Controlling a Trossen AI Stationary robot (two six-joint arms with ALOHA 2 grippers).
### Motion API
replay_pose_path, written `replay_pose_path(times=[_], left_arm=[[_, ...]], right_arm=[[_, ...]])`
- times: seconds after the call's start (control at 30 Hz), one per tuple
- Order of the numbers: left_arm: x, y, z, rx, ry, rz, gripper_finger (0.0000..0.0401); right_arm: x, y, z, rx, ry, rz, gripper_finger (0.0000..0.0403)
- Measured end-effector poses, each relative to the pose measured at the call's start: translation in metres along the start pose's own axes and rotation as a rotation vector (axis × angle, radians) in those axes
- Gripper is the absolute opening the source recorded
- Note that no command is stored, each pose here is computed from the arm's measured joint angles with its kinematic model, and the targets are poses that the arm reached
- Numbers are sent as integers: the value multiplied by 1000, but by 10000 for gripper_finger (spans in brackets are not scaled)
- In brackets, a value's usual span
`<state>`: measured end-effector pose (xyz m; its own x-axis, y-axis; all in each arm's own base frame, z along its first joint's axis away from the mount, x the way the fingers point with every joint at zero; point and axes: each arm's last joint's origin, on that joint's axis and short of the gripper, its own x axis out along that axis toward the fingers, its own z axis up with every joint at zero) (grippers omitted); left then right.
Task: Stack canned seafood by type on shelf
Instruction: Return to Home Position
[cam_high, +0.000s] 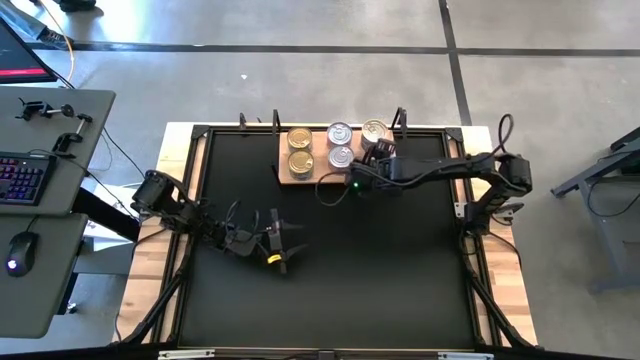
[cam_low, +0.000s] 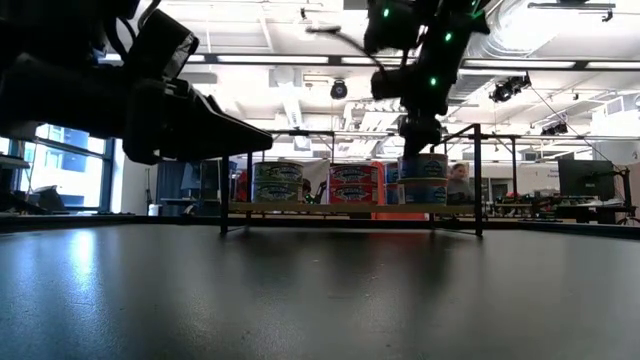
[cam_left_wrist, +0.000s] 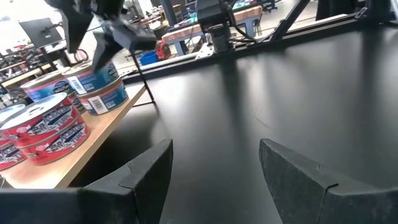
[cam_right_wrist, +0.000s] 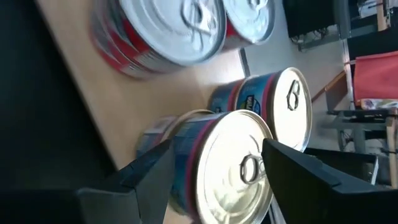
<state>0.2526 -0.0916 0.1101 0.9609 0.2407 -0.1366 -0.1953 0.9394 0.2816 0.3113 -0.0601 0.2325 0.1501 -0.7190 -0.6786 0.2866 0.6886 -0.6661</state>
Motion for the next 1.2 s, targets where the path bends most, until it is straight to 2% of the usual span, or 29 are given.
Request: replay_pose_path(times=[0.13, 0.2, 0.3, 0.43, 0.57, 0.67, 0.83, 0.9, 1.0, 1.2], left_arm=[[-3, -4, 1, 3, -5, -19, 232], [-5, -7, 1, -1, -6, -16, 232], [-8, -7, 1, -35, 5, 58, 232], [-9, -8, 2, -81, 6, 90, 232], [-8, -6, 2, -175, -1, 98, 232], [-4, 1, 7, -267, -19, 101, 232], [3, 29, 28, -347, -56, -20, 227], [0, 43, 38, -352, -41, 3, 221], [-9, 65, 51, -338, 0, 60, 211], [-42, 98, 72, -365, 53, 104, 202]], right_arm=[[-28, 3, -3, 64, -74, 48, 232], [-46, 7, -4, 79, -128, 159, 232], [-74, 18, -10, 72, -205, 339, 232], [-103, 36, -36, -6, -270, 510, 231], [-117, 31, -79, 101, -317, 526, 218], [-120, 20, -116, 221, -383, 547, 197], [-110, 8, -166, 370, -549, 706, 157], [-102, 7, -182, 413, -579, 724, 144], [-92, 5, -199, 574, -584, 753, 131], [-81, 11, -217, 506, -794, 884, 120]])
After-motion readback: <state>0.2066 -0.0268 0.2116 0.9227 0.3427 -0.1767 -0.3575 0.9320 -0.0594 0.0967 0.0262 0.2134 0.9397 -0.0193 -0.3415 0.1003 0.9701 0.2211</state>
